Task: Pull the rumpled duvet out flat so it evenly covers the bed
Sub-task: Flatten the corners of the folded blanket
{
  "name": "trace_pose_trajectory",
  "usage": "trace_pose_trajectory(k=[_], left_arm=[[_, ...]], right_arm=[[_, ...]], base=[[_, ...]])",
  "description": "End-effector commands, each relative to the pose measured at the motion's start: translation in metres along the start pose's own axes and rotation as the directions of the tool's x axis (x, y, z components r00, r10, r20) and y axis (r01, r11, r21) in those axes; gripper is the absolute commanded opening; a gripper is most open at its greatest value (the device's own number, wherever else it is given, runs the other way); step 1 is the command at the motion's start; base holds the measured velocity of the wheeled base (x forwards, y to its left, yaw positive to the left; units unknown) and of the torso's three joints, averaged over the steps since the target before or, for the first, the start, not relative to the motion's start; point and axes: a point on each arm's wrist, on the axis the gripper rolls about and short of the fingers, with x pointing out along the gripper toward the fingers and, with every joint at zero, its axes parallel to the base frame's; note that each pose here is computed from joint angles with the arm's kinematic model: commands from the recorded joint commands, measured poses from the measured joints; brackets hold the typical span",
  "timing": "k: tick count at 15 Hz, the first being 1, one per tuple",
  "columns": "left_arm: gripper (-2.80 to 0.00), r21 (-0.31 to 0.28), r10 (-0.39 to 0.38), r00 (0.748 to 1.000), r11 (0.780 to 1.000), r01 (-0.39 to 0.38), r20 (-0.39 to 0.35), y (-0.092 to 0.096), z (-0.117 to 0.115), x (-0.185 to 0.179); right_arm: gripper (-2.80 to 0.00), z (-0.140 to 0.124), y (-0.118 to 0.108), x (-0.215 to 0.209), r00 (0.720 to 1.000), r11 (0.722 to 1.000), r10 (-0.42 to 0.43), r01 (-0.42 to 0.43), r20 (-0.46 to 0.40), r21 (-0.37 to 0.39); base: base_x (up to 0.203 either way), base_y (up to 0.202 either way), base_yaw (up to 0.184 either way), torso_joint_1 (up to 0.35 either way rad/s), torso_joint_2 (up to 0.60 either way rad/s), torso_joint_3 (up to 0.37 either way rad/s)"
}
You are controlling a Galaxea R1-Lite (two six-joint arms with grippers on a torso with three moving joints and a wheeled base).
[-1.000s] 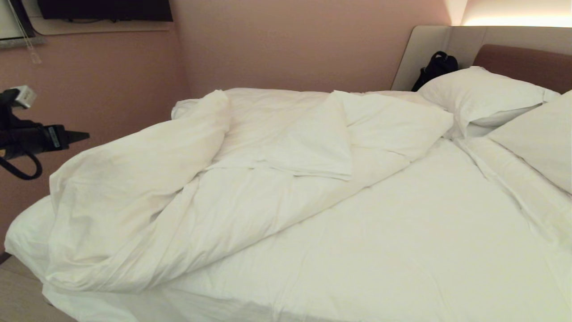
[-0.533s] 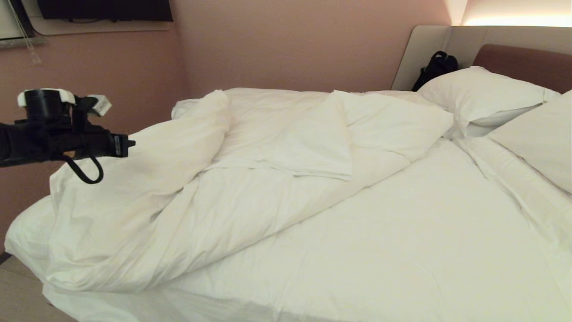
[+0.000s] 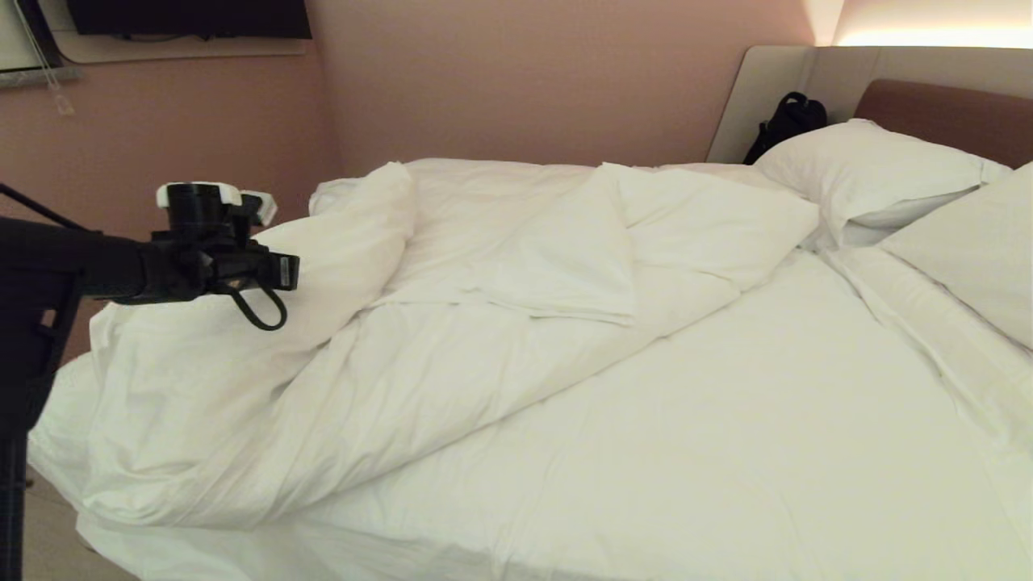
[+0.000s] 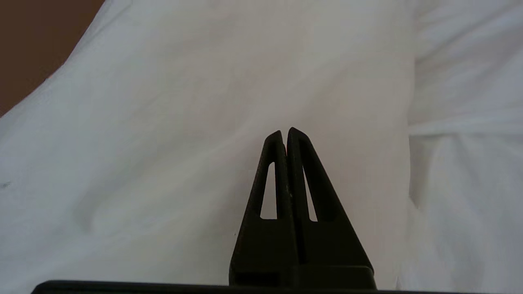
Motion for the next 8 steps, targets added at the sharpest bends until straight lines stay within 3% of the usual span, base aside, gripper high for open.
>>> trace_pose_trajectory(k=[1,4,8], left_arm=[[-2.80,0.011,-0.010,1.000,1.000,0.010,-0.020,-0.023,-0.013,0.021],[-2.80,0.034,-0.017,0.999,0.999,0.016,0.031,-0.050,-0.017,0.034],[-2.80,0.071,0.011,0.999,0.997,-0.014,0.050,-0.066,-0.020,0.052]], right_arm=[[-2.80,0.000,0.000,0.000,1.000,1.000,0.000,0.000,0.000,-0.001],[-2.80,0.000,0.000,0.000,1.000,1.000,0.000,0.000,0.000,-0.001],[-2.80,0.000,0.000,0.000,1.000,1.000,0.000,0.000,0.000,-0.001]], base=[[0.000,0.000,0.000,0.000,0.00,0.000],[0.000,0.000,0.000,0.000,0.00,0.000],[0.000,0.000,0.000,0.000,0.00,0.000]])
